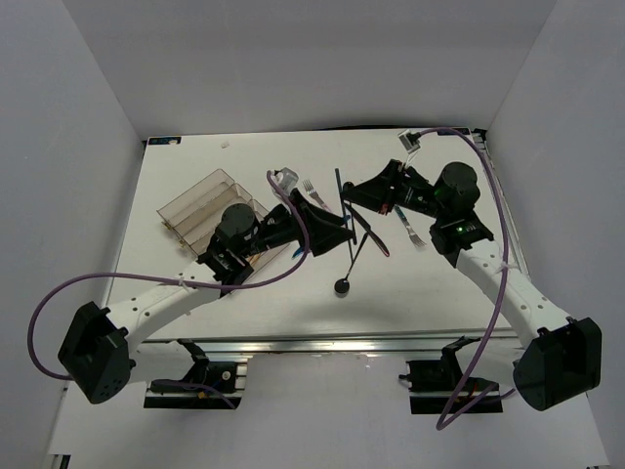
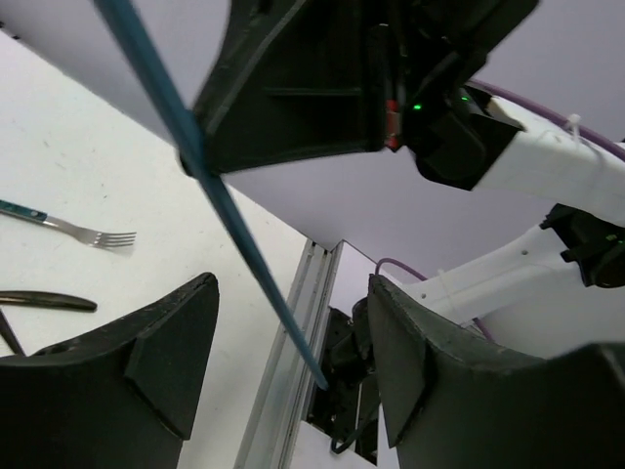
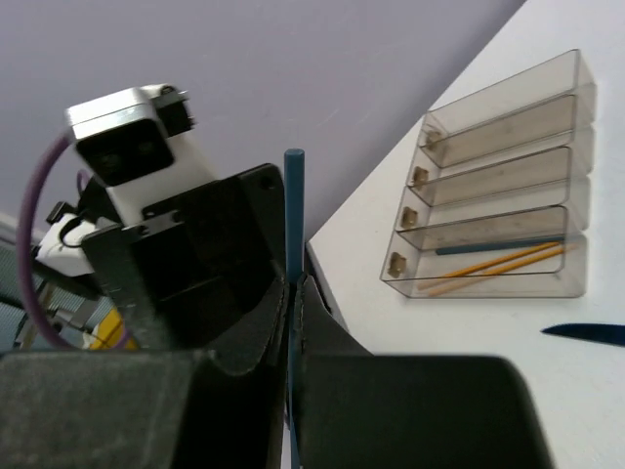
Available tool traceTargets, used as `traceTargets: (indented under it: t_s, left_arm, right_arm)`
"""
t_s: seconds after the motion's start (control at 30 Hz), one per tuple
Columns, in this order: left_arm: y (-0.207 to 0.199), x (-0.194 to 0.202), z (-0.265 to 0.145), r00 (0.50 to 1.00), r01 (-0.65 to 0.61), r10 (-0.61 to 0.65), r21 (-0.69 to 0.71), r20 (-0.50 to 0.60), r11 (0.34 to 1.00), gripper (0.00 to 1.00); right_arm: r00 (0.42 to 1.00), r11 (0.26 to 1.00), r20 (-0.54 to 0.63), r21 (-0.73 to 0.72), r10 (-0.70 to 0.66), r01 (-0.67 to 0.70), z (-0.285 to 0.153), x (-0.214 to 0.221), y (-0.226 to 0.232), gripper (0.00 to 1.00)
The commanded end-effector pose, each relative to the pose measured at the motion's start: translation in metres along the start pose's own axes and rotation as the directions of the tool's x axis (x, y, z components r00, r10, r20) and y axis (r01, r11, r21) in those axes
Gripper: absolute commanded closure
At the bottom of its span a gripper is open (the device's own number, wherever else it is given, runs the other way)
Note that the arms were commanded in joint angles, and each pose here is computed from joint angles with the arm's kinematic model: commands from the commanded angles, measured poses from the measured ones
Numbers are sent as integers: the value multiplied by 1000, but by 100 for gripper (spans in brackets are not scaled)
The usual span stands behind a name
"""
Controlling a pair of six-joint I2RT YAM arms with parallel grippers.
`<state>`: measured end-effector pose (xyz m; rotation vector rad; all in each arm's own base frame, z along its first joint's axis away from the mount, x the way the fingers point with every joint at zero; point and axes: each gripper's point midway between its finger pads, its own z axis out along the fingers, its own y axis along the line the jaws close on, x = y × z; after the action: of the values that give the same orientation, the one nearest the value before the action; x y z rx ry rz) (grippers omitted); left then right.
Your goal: Sort the eating utensils into containers
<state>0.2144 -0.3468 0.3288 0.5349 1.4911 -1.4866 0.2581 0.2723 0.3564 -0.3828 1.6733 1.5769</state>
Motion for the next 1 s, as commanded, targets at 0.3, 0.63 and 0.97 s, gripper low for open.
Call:
traceTargets:
  t_s: [0.3, 0.63, 0.97]
  left_arm:
    - [6, -26, 8, 997, -75, 76, -102, 2, 992, 100]
    - [165, -22, -144, 741, -671, 160, -706, -652, 228, 100]
    - [241, 7, -218, 540, -836, -22, -534, -841, -124, 100]
  right_arm:
    - [999, 992, 31, -119, -43, 47, 12, 1, 40, 100]
    - [990, 903, 119, 430, -74, 15, -67, -26, -70, 11]
    - [991, 858, 80, 512, -105, 50, -102, -6, -83, 11]
